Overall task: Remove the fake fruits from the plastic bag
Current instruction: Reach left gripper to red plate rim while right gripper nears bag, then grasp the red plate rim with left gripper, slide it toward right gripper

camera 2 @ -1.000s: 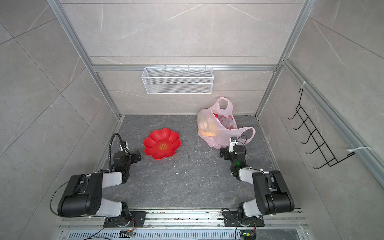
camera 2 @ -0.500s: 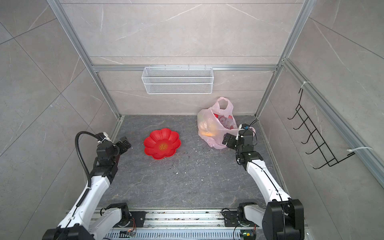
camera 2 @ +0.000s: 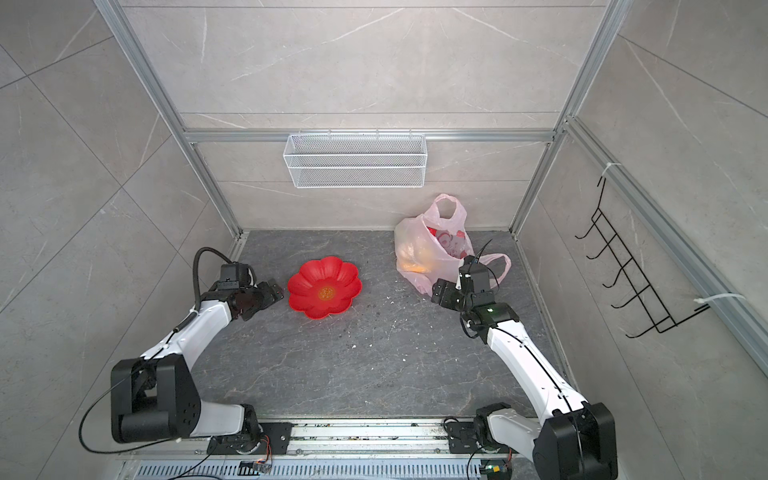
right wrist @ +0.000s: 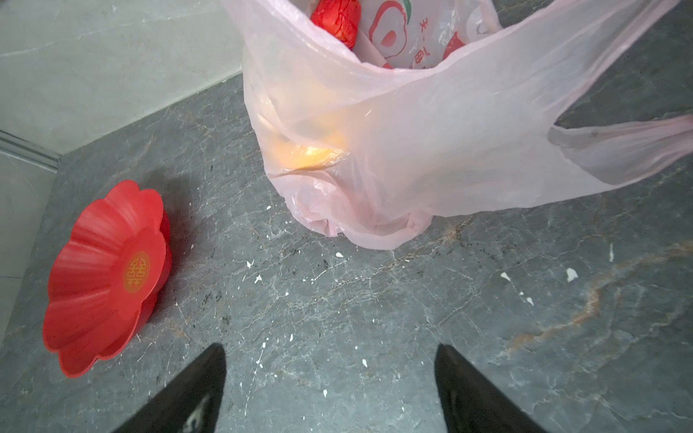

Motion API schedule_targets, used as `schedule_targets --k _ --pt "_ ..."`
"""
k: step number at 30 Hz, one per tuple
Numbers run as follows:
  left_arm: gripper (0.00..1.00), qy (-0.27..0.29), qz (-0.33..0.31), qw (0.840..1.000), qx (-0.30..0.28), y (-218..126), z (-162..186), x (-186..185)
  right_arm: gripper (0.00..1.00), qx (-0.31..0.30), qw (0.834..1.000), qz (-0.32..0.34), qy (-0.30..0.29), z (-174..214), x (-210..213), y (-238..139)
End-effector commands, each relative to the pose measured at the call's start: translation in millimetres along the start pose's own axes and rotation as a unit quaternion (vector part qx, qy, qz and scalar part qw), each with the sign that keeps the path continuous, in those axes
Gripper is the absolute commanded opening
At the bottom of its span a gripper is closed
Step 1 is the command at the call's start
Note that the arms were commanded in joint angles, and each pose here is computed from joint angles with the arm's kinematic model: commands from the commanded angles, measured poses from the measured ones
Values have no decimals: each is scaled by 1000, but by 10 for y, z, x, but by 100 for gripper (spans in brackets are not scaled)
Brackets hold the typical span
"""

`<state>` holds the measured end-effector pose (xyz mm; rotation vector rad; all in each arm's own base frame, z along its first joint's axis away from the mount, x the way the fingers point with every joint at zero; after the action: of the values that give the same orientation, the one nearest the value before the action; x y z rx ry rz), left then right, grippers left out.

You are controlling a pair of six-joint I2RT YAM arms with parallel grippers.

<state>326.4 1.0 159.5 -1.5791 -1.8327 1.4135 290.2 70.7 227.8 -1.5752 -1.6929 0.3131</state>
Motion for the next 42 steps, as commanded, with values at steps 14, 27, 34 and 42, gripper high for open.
schedule_targets --k 14,27,34,42 --pt "47 67 75 994 46 485 38 -460 78 21 999 -29 -3 9 147 81" --pt "15 66 84 992 69 787 66 -489 76 35 999 -37 -8 50 218 151" --pt "0 98 110 985 86 717 284 -709 63 49 998 -43 -7 112 274 215" --pt "0 165 146 965 139 602 977 -1305 59 75 996 -47 -1 228 331 260"
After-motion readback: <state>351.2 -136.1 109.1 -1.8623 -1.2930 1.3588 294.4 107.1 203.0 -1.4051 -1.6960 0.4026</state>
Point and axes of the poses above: each gripper's point midway between its finger pads, its own y axis out along the fingers, its own x axis along the line the jaws close on, z = x × y, the point moved 7 cm from there along -y, back along the fingers, and after that the axes turned 2 degrees about y, right-handed, at the moved point
